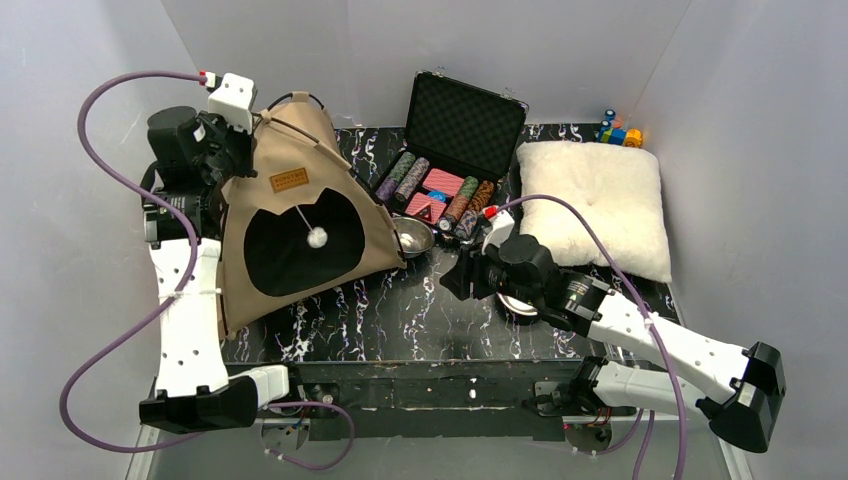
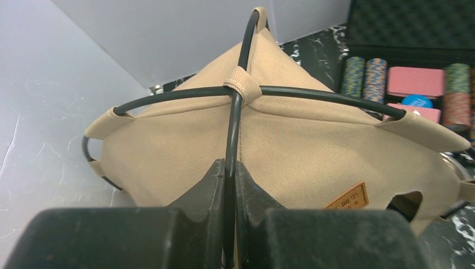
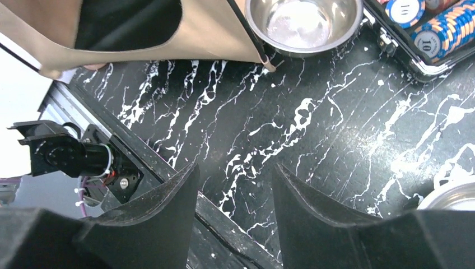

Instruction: Set up the pet tent

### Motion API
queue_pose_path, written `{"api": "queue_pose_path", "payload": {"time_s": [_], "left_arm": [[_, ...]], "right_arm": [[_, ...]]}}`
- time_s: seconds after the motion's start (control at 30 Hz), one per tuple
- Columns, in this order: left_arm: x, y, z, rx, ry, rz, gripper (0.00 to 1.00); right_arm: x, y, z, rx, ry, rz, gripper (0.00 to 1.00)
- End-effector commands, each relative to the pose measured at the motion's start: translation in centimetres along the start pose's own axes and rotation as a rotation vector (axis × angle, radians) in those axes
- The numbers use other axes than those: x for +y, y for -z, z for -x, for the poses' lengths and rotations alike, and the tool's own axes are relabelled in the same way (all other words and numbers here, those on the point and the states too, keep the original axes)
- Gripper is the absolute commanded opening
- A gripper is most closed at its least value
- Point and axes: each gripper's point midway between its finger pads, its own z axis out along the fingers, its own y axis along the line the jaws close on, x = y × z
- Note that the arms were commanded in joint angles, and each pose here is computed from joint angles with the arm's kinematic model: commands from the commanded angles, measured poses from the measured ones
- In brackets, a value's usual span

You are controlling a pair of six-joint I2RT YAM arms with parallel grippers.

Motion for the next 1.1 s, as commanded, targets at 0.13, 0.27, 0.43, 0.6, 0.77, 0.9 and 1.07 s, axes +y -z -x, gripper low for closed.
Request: {"api": "queue_pose_path", "payload": {"time_s": [0.13,0.27,0.43,0.6,0.77,0.9,1.07], "left_arm": [[-1.1,4.4,4.9,-0.120,0.000,-0.067,0.00],[-0.8,5.8,5.2,-0.116,0.020,-0.041,0.00],[-0.8,7.6,5.6,-0.116,0.028,-0.026,0.00],[-0.9,9.8,6.5,-0.141,0.043,-0.011,0.00],[0.7,7.6,6.3,-0.150,0.052,0.061,0.00],[1.1,5.5,6.3,-0.189,0.049,0.072,0.00],[3.0,3.0,7.1,-0.242,0.055,0.145,0.00]], "right_arm": [[0.2,0.0,0.3,0.020,-0.009,-0.017,0.57],[0.2,0.0,0.6,0.018,-0.008,-0.023,0.57],[0.3,0.0,0.8,0.013,-0.013,-0.023,0.57],[0.2,-0.1,0.6,0.020,-0.017,-0.026,0.57],[0.1,-0.1,0.3,0.026,-0.020,-0.029,0.57],[0.1,0.0,0.2,0.027,-0.027,-0.027,0.57],[-0.3,0.3,0.1,0.026,-0.029,-0.043,0.57]]}}
